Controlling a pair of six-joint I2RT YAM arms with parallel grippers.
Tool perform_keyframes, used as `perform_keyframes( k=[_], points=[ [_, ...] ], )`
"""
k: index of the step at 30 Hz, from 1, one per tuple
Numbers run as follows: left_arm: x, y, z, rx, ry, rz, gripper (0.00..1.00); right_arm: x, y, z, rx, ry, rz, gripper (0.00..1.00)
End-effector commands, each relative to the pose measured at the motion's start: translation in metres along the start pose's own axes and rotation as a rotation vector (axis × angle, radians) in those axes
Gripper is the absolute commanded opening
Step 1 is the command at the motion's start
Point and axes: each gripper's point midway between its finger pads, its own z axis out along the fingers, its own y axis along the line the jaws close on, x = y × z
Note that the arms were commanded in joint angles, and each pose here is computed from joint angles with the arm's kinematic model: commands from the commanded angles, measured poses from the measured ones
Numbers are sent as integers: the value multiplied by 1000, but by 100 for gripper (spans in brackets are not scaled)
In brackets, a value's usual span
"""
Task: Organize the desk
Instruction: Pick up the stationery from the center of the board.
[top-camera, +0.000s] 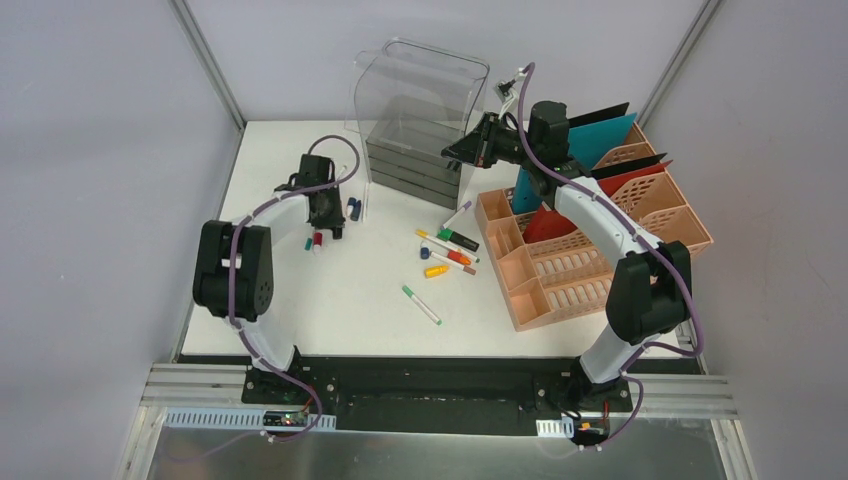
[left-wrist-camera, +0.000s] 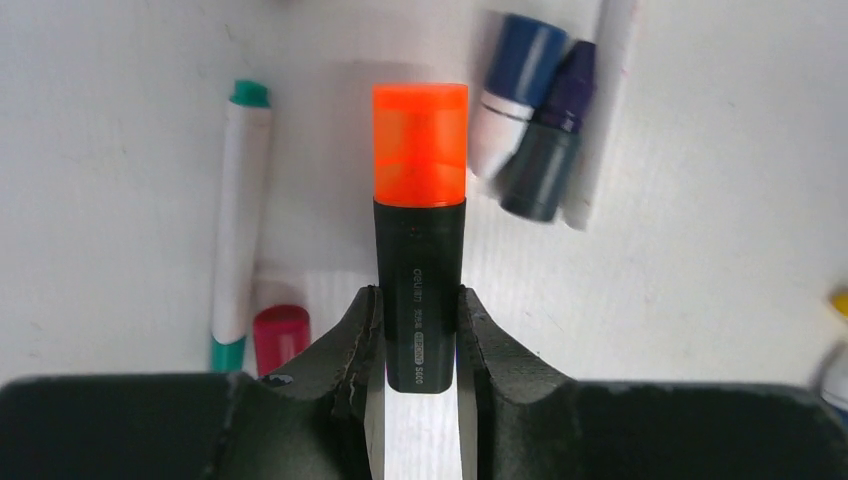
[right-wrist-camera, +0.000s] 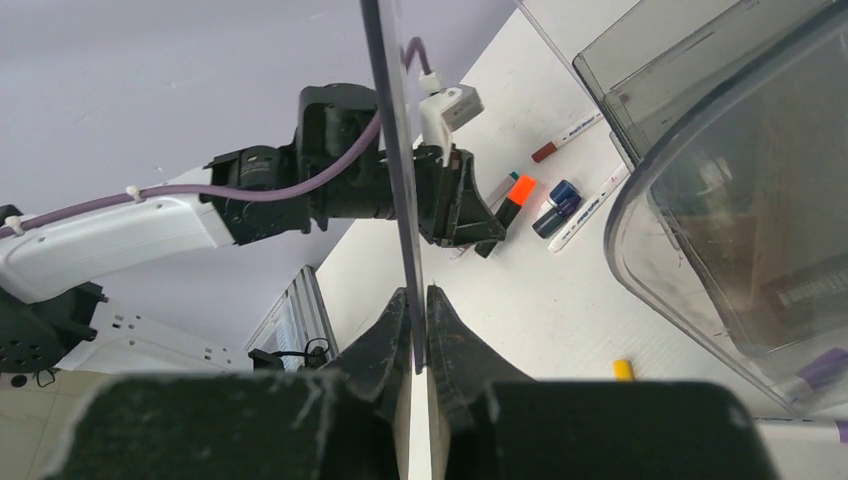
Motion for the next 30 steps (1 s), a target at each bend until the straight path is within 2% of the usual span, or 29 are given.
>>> perform_keyframes(
  k=[1,10,14,20,24,30],
  points=[
    [-21,-42,-32,244,-157,-66,0,-19,35,-16,-60,-52,-58,3],
    [-23,-95,-93,709,-348,-158,0,-20,39,-18,-65,-59,-66,3],
    [-29,-118,-119,914,-390,-208,0,-20,40,-19,-66,-60,-66,3],
    [-49,-144,-138,1185,-387,-333,0,-21,41,-20,-67,-64,-70,3],
    [-67,-150,-138,1281,-390,-432,0,-20,42,-21,-68,-64,-71,3],
    [-89,-169,-134,1315,-389,-516,0,-20,42,-20,-69,-63,-69,3]
  ],
)
